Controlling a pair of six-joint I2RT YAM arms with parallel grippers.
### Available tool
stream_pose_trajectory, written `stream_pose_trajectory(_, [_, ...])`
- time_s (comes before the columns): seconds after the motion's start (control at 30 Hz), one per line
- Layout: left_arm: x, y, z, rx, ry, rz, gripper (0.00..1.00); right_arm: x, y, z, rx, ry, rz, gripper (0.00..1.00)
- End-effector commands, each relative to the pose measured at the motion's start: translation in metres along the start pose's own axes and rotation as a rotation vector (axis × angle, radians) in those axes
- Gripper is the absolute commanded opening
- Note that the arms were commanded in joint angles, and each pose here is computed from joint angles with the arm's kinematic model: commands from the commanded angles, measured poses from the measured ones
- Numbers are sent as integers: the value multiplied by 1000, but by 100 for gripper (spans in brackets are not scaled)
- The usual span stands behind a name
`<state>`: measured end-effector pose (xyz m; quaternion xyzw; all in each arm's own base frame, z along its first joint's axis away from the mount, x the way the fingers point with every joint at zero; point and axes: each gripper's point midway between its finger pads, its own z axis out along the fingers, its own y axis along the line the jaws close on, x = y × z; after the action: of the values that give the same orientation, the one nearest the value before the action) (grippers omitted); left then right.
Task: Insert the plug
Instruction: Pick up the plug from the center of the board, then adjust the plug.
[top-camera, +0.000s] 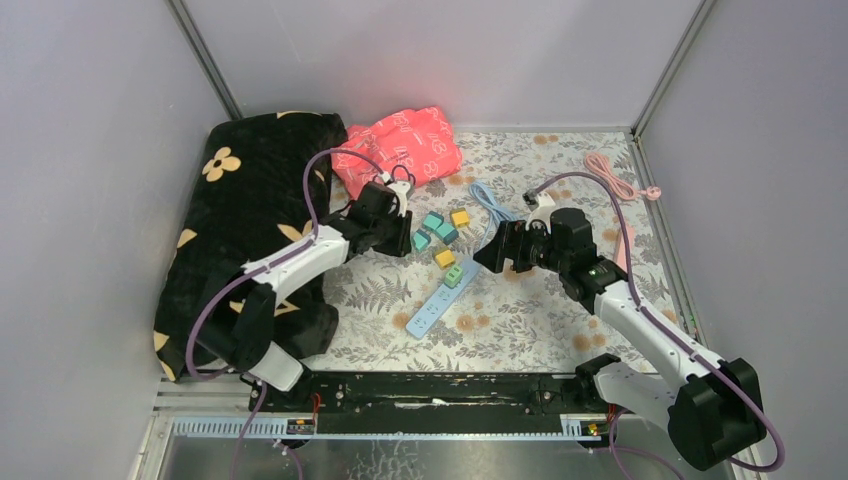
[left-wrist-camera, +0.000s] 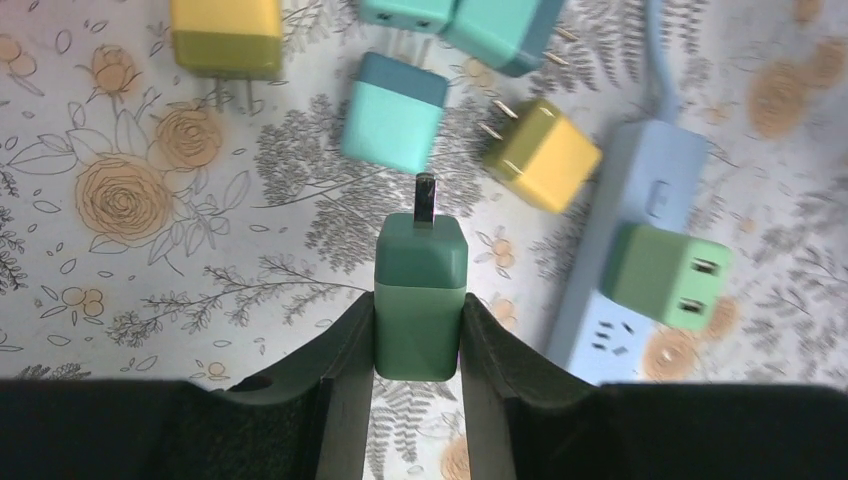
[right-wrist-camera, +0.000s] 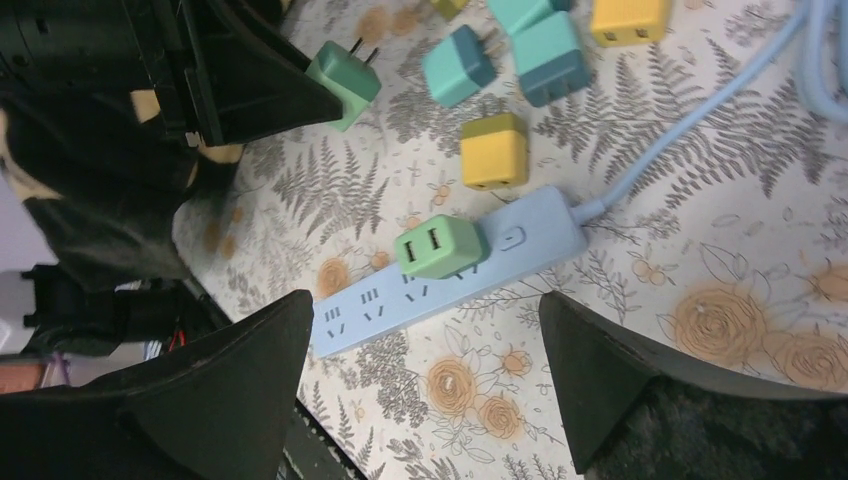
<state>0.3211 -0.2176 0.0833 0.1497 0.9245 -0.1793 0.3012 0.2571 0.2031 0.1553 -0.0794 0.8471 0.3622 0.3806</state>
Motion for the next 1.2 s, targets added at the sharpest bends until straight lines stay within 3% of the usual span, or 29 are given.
stream_pose_trajectory(0.0, [-16,-34,-36,129,-9,80,6,-19,39,-10,-156,2,-111,91])
stream_pose_trajectory(0.43, [-20,-109,-97,366,-7,344,7,-32,95,-21,-470,51,-240,91])
stream_pose_trajectory(0.8, [-20,-150,-129,549,-10,446,11,-32,119,-24,-623,50,-328,89])
stream_pose_trajectory(1.17, [-17,-171,-155,687,-31,479,10,-21,140,-33,-801,111,-343,68])
